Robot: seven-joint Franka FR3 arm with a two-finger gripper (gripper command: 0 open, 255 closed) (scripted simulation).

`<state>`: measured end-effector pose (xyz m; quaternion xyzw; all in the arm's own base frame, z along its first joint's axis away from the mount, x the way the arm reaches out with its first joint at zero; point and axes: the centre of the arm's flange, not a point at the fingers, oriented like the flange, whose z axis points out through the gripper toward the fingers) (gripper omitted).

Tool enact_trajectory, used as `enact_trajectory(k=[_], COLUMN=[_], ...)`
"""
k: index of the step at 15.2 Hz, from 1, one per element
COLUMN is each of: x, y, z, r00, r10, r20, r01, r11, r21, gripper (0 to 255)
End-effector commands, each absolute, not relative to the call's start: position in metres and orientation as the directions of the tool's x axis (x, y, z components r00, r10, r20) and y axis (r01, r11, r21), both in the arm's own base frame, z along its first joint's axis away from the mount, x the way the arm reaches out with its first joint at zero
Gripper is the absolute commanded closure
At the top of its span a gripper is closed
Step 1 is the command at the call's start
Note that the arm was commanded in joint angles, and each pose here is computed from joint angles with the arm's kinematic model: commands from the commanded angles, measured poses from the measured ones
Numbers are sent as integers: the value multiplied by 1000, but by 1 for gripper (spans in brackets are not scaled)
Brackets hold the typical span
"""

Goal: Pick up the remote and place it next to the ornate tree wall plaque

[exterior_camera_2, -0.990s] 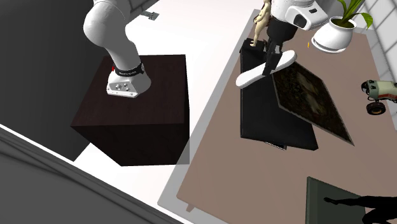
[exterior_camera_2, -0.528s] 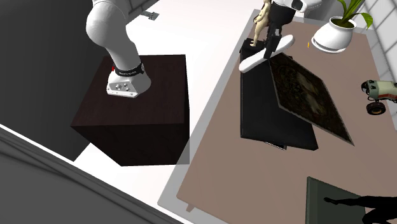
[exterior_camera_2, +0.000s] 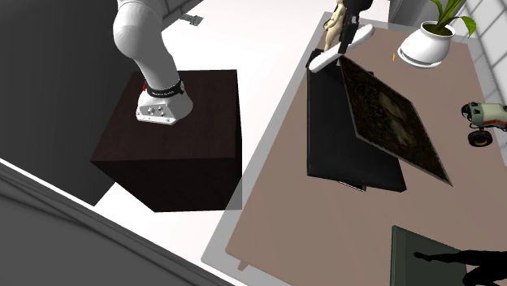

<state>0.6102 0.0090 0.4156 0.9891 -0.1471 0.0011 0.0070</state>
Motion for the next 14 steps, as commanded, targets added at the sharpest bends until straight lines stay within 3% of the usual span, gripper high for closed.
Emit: enact_trajectory(k=[1, 14], x=[616, 663], y=[34, 199], z=[414, 415], r00=[956, 956], r10=[-292, -292], r20=[4, 4], r01=[-292, -292], r11=[-956, -956], r21=[13, 13], gripper=[255, 255])
